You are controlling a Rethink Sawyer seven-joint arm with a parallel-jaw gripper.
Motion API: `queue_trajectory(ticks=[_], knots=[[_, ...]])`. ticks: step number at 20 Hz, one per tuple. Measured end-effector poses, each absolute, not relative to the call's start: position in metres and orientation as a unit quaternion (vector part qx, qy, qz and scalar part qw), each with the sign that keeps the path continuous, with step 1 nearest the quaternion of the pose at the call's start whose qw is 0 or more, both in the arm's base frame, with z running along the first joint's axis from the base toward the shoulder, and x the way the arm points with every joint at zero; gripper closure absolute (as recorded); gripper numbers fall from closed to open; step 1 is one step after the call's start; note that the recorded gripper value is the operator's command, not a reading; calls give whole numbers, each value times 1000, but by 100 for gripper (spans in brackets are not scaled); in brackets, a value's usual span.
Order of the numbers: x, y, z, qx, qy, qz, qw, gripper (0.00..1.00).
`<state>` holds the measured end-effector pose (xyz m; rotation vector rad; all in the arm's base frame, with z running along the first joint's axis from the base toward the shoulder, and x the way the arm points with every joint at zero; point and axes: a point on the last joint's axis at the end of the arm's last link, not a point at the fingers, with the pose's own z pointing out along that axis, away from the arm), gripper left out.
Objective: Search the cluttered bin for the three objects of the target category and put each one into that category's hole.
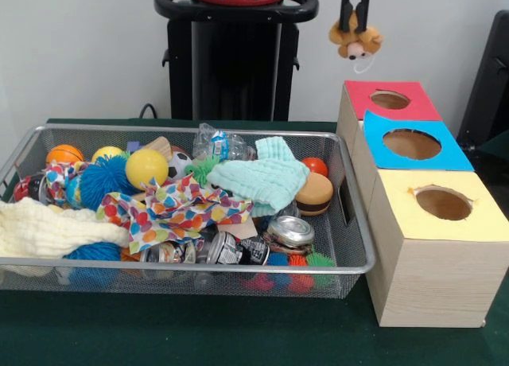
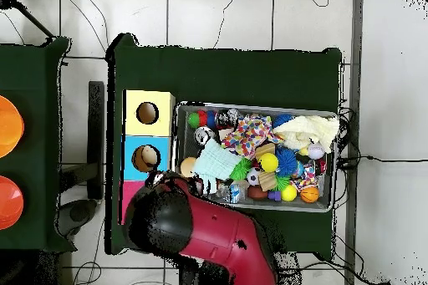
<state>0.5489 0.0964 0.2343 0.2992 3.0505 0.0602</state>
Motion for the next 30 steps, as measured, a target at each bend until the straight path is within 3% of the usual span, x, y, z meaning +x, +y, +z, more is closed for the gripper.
queue_trajectory(ticks=[10, 16, 30], knots=[[541, 29, 222, 163, 986, 16, 31, 100], [536, 16, 218, 177, 984, 17, 25, 100], [536, 97, 213, 99, 995, 16, 23, 100]])
